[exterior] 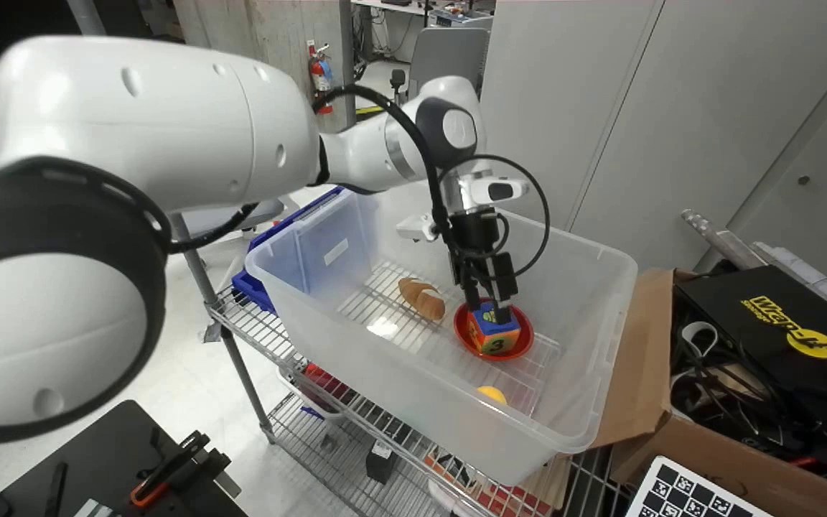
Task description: Put the cube in the red bowl
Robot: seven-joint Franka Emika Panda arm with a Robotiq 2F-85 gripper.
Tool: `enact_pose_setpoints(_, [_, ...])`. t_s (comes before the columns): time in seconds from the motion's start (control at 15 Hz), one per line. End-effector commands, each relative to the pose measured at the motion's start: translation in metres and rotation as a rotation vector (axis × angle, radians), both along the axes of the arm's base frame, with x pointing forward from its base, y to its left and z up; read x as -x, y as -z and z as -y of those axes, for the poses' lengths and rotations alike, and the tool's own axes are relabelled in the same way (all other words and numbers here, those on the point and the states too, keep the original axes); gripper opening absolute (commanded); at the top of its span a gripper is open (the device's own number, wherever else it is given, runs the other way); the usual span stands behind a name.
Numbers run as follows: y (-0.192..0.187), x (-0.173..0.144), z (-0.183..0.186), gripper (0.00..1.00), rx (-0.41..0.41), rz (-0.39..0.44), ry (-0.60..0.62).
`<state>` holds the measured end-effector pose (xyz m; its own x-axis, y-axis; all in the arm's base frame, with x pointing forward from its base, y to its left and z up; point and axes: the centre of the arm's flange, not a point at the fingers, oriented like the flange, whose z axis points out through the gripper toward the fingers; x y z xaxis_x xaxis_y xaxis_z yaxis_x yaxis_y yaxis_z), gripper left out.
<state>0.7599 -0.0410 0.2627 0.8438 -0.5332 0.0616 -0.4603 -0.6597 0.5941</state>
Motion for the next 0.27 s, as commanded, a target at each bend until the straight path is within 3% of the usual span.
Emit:
enact_pose_setpoints(0.0, [-0.061, 0.055, -0.032, 1.0, -0.089, -0.083, -0.003])
enact_pose_setpoints(0.07, [-0.035, 0.011, -0.017, 1.0, -0.025, -0.034, -0.002])
enact_pose_setpoints(0.2, [-0.051, 0.013, -0.026, 1.0, -0.036, -0.028, -0.009])
